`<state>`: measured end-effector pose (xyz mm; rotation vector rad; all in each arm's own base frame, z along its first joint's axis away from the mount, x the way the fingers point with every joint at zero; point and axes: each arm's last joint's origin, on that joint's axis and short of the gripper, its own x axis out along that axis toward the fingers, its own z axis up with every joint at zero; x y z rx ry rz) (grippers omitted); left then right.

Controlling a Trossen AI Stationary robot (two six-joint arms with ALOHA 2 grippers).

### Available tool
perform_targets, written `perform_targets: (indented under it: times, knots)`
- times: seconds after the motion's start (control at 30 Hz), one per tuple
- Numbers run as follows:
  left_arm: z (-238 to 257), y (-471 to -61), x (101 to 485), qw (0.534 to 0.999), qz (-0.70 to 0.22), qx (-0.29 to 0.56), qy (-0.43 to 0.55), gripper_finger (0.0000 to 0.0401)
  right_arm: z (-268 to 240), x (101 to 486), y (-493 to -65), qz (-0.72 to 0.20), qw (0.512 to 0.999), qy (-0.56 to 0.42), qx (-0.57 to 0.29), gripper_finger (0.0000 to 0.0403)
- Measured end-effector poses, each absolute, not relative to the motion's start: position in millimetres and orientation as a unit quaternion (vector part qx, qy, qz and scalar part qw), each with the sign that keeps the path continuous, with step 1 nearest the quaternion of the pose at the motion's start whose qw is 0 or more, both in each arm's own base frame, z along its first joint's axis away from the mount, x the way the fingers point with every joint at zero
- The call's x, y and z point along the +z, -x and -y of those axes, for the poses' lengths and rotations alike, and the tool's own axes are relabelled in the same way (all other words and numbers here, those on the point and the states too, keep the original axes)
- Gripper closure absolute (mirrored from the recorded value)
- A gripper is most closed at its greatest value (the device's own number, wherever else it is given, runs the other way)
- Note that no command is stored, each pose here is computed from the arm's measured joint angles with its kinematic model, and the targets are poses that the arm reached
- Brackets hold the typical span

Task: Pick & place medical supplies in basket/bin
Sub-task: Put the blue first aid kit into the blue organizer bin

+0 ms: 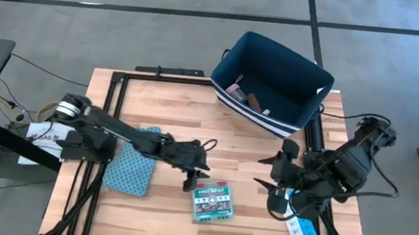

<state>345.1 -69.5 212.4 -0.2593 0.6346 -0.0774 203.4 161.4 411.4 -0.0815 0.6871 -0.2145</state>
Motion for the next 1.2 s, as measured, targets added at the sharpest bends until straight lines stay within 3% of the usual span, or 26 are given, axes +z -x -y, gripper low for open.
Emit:
perform_targets:
  times: [0.27,0.47,1.2]
  knots:
    - [65.7,-372.4,151.3,0.913,-0.376,-0.071,0.143,0.028,-161.2,396.8,-207.4,-0.388,0.91,0.09,-0.117,0.0169]
    - [68.2,-383.0,158.5,0.919,-0.36,-0.097,0.123,0.029,-161.5,395.6,-207.2,-0.398,0.906,0.085,-0.111,0.0168]
    - [66.2,-378.2,138.3,0.899,-0.414,-0.072,0.119,0.0295,-160.7,395.7,-207.1,-0.399,0.906,0.086,-0.113,0.0168]
